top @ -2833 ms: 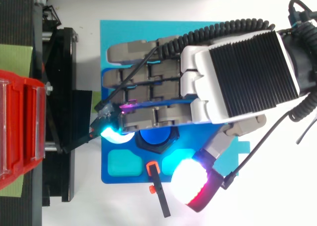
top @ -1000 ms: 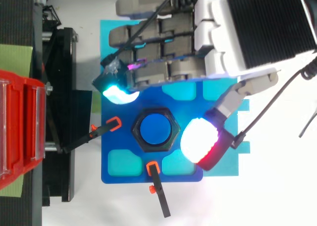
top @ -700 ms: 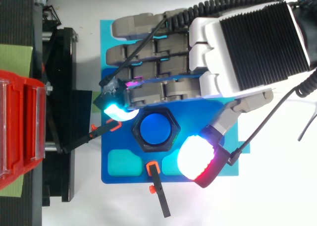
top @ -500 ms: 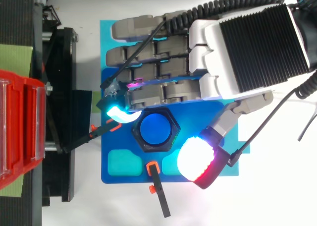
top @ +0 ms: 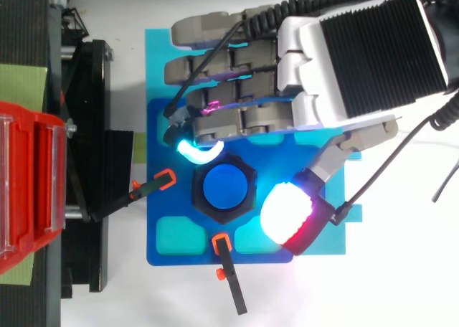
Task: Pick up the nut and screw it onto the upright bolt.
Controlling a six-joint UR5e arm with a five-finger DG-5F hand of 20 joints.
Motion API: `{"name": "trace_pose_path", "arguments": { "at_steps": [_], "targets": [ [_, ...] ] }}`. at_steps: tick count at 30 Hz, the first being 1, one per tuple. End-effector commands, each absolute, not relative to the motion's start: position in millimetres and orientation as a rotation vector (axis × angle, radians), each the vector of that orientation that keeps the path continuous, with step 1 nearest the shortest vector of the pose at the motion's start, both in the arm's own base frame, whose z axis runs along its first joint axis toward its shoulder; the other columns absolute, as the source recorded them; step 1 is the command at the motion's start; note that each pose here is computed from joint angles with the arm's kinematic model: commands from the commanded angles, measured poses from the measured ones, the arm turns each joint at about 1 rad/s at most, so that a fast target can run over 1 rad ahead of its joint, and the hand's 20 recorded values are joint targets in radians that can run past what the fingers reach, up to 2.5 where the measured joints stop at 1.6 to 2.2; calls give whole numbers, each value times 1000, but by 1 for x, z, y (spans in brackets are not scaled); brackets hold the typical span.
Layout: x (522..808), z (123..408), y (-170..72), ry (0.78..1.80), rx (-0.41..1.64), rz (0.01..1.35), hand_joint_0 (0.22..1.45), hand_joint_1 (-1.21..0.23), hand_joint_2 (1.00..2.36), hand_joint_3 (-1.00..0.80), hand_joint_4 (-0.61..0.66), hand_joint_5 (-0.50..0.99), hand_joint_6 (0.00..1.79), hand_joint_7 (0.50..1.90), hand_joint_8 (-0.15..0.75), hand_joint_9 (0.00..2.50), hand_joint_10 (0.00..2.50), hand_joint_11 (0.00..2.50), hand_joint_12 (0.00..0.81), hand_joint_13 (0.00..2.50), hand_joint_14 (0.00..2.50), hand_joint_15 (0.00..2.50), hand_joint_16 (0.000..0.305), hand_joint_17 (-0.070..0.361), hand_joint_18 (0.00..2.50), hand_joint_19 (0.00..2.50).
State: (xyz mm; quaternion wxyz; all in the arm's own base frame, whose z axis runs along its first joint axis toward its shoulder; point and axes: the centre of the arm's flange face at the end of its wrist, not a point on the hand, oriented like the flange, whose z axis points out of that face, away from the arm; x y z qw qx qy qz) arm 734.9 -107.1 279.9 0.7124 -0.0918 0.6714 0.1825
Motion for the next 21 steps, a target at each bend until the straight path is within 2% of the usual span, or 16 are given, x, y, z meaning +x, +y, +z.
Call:
{"name": "trace_pose_path", "arguments": {
  "at_steps": [1, 2, 3, 4, 5, 7, 10, 11, 14, 15, 16, 17, 19, 20, 21],
  "targets": [
    [734, 280, -114, 1490, -197, 399, 500, -125, 1000, -500, 239, -13, 502, 1396, 279, 743, 0, 0, 257, 552, 0, 0, 25, 57, 275, 0],
    [734, 280, -114, 1490, -197, 399, 500, -128, 1000, -500, 238, -4, 501, 1419, 281, 767, 0, 0, 255, 561, 0, 0, 25, 57, 279, 0],
    [733, 281, -116, 1490, -196, 397, 502, -137, 1000, -500, 234, 9, 521, 1386, 284, 798, 0, 0, 249, 590, 0, 0, 24, 55, 308, 0],
    [732, 281, -118, 1490, -196, 397, 506, -151, 1000, -500, 217, 11, 567, 1269, 286, 862, 0, 0, 238, 613, 0, 0, 23, 52, 339, 0],
    [732, 281, -121, 1491, -195, 396, 507, -153, 1000, -500, 216, 13, 578, 1260, 285, 867, 0, 0, 236, 619, 0, 0, 23, 51, 348, 0],
    [731, 280, -125, 1491, -193, 393, 511, -167, 1000, -500, 186, 21, 620, 1157, 282, 964, 0, 0, 219, 695, 0, 0, 20, 45, 435, 0],
    [731, 281, -130, 1483, -194, 388, 517, -178, 1000, -500, 160, 30, 625, 1148, 273, 1023, 0, 0, 202, 734, 0, 0, 19, 42, 476, 0],
    [730, 282, -132, 1480, -195, 387, 517, -178, 1000, -500, 162, 30, 625, 1149, 272, 1023, 0, 0, 203, 735, 0, 0, 19, 42, 476, 0],
    [730, 282, -136, 1472, -202, 389, 516, -169, 1000, -500, 178, 33, 565, 1266, 276, 1007, 0, 0, 212, 718, 0, 0, 19, 43, 456, 0],
    [729, 282, -137, 1472, -204, 390, 513, -158, 1000, -500, 192, 32, 500, 1373, 280, 985, 0, 0, 217, 695, 0, 0, 20, 45, 429, 0],
    [729, 282, -137, 1472, -204, 390, 509, -139, 1000, -500, 199, 1, 503, 1295, 282, 967, 0, 0, 223, 668, 0, 0, 21, 47, 399, 0],
    [729, 283, -139, 1470, -208, 395, 508, -138, 1000, -500, 205, -6, 504, 1272, 278, 949, 0, 0, 226, 659, 0, 0, 21, 48, 386, 0],
    [728, 283, -142, 1469, -212, 397, 497, -102, 1000, -500, 259, -69, 504, 1040, 273, 849, 0, 0, 251, 597, 0, 0, 24, 55, 319, 0],
    [728, 284, -143, 1463, -213, 395, 496, -97, 1000, -500, 261, -79, 504, 997, 271, 831, 0, 0, 252, 593, 0, 0, 24, 55, 317, 0],
    [729, 285, -144, 1454, -214, 392, 491, -90, 1000, -500, 236, -97, 503, 871, 259, 793, 0, 0, 254, 569, 0, 0, 26, 58, 284, 0]
  ]
}}
